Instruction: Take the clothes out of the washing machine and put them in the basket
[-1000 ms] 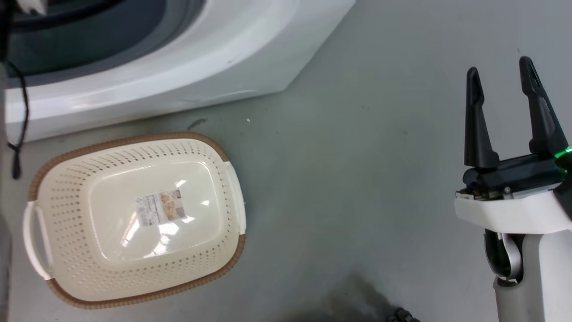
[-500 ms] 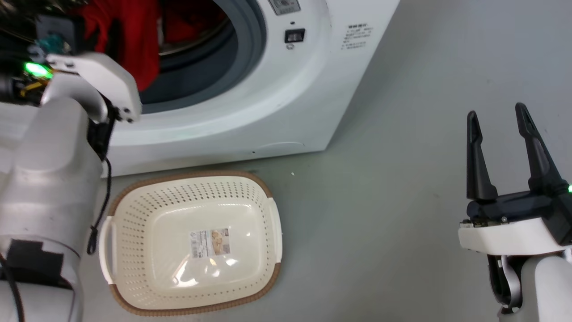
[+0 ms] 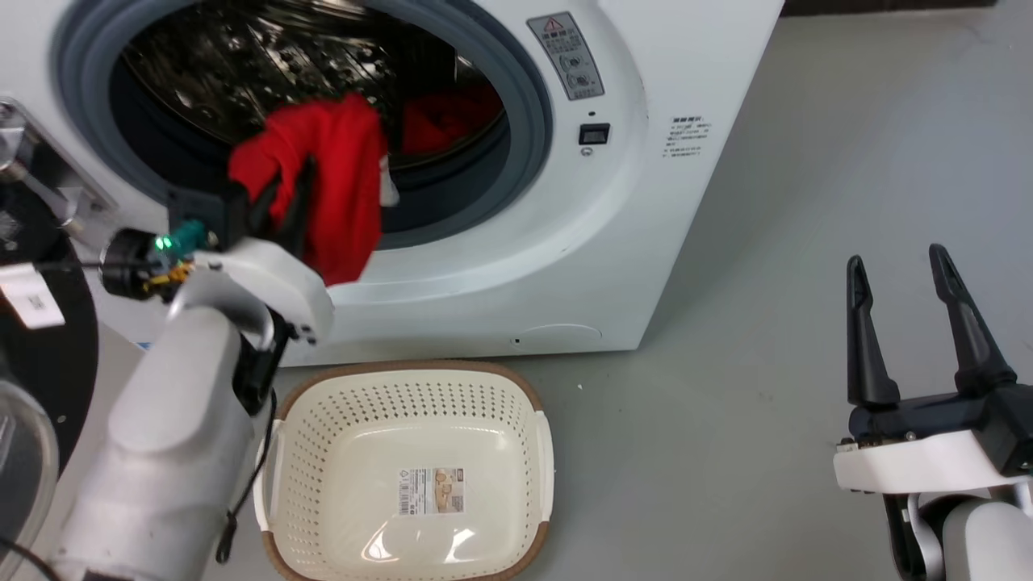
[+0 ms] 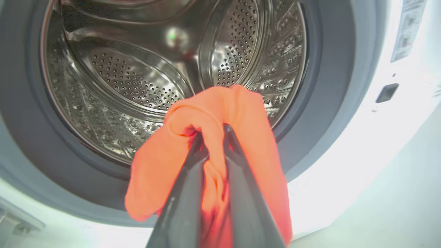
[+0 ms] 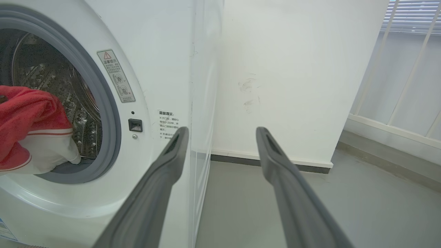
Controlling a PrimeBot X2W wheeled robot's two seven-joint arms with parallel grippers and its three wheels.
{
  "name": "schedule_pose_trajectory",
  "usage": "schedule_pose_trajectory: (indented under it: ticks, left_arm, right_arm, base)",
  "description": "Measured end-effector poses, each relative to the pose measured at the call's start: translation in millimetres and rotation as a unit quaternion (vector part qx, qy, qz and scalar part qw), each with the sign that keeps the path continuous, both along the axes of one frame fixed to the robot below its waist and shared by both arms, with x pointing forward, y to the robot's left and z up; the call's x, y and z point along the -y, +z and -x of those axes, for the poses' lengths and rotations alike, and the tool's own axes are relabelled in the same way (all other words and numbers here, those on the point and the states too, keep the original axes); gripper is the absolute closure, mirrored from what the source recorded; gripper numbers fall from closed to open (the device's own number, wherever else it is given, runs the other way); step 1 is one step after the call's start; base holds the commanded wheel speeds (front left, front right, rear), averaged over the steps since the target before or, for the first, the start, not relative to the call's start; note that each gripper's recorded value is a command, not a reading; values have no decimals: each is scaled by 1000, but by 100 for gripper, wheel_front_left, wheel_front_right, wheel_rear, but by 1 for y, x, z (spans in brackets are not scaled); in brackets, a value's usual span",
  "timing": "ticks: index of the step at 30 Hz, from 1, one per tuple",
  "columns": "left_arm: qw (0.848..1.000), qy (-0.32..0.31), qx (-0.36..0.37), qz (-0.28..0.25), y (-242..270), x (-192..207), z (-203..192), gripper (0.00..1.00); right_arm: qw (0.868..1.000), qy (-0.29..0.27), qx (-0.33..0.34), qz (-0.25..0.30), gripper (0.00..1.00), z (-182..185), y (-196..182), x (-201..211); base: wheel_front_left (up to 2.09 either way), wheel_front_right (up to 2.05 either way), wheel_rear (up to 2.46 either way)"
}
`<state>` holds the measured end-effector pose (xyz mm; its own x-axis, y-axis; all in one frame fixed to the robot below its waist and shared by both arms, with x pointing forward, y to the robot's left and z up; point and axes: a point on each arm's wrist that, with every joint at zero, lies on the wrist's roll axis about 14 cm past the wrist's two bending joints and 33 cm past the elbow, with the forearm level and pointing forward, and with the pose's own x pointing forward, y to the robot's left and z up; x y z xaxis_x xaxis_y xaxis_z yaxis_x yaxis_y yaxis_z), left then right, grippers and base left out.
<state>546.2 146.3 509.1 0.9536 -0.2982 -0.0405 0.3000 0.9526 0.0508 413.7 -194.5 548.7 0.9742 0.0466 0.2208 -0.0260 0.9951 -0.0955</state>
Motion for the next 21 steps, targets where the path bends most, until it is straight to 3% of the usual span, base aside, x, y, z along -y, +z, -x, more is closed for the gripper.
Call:
schedule_pose_trajectory:
  ticks: [5, 11, 21]
  left_arm:
    - [1000, -23, -18, -4, -6, 8, 34, 100]
    - [994, -46, -99, -19, -49, 20, 73, 100]
    - [961, -70, -263, -46, -146, 28, 119, 100]
  right_arm:
    - [1000, 5, 7, -1, 0, 5, 6, -3]
    - [1000, 5, 6, -3, 0, 5, 5, -4]
    - [1000, -13, 3, 3, 0, -6, 1, 9]
  base:
    - [0, 0, 0]
    - [0, 0, 0]
    - [0, 0, 0]
